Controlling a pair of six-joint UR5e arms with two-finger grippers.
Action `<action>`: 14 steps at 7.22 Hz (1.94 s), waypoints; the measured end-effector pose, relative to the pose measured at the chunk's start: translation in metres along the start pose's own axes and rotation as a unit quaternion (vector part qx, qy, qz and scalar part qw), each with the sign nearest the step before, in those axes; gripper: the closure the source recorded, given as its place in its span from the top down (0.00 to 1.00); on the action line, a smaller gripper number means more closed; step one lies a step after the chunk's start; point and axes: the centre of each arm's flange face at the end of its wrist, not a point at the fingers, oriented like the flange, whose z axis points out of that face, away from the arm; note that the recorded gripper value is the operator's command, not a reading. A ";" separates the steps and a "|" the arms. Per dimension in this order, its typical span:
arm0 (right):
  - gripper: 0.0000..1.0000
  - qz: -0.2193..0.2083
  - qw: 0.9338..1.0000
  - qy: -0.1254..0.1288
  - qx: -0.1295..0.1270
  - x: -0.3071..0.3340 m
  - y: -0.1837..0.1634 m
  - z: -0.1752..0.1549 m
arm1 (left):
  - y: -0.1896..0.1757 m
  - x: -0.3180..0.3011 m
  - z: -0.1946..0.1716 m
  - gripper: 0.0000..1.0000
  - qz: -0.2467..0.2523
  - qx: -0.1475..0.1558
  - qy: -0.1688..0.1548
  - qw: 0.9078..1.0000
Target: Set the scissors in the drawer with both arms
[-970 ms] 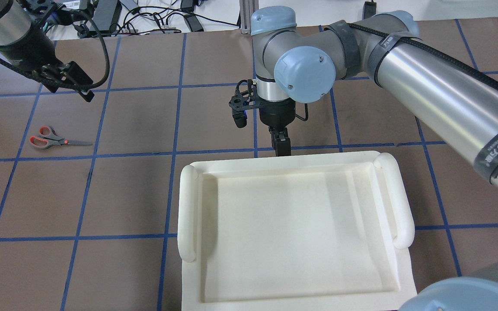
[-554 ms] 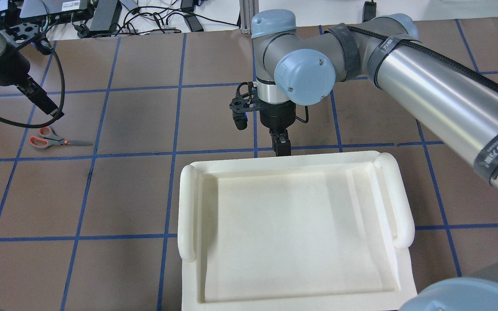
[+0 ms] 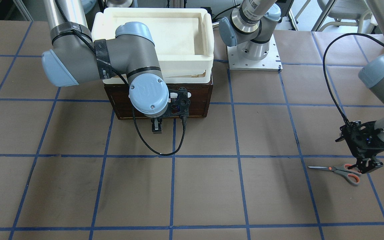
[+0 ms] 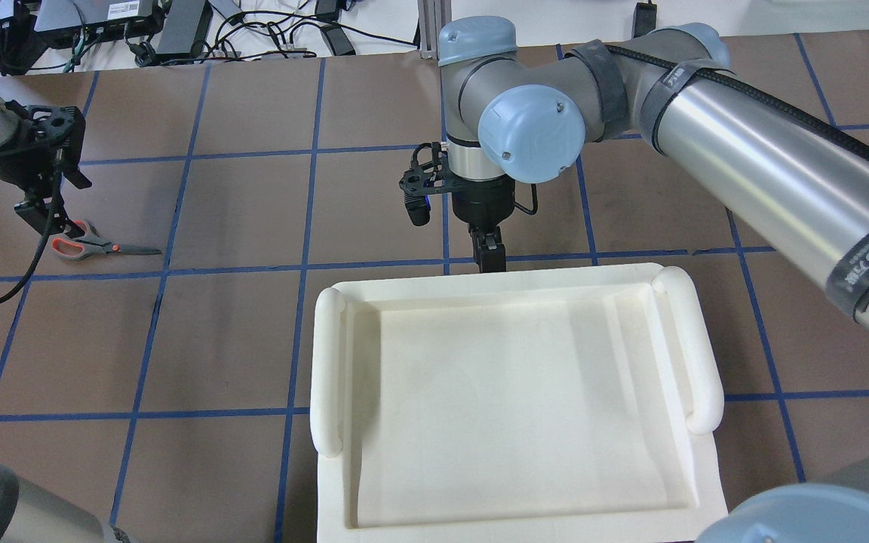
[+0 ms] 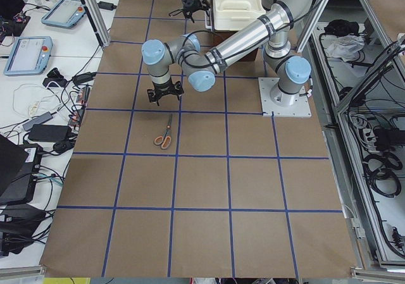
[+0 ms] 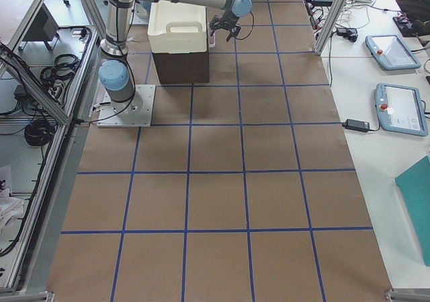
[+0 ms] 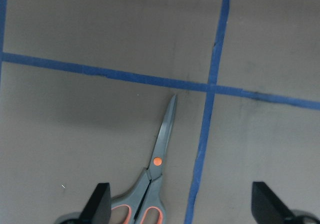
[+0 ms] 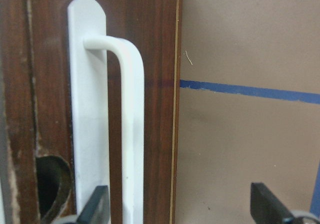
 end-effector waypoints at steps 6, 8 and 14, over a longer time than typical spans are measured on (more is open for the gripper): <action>1.00 -0.005 1.000 0.014 0.004 0.006 -0.001 0.007 | 0.053 -0.014 0.084 0.99 0.145 -0.012 0.016 0.989; 1.00 -0.008 1.000 0.023 0.005 0.009 -0.002 0.007 | 0.052 -0.009 0.099 0.98 0.145 -0.011 0.019 0.989; 1.00 -0.015 0.998 0.066 0.012 0.018 -0.004 -0.005 | 0.051 -0.004 0.108 0.98 0.127 -0.030 -0.008 0.991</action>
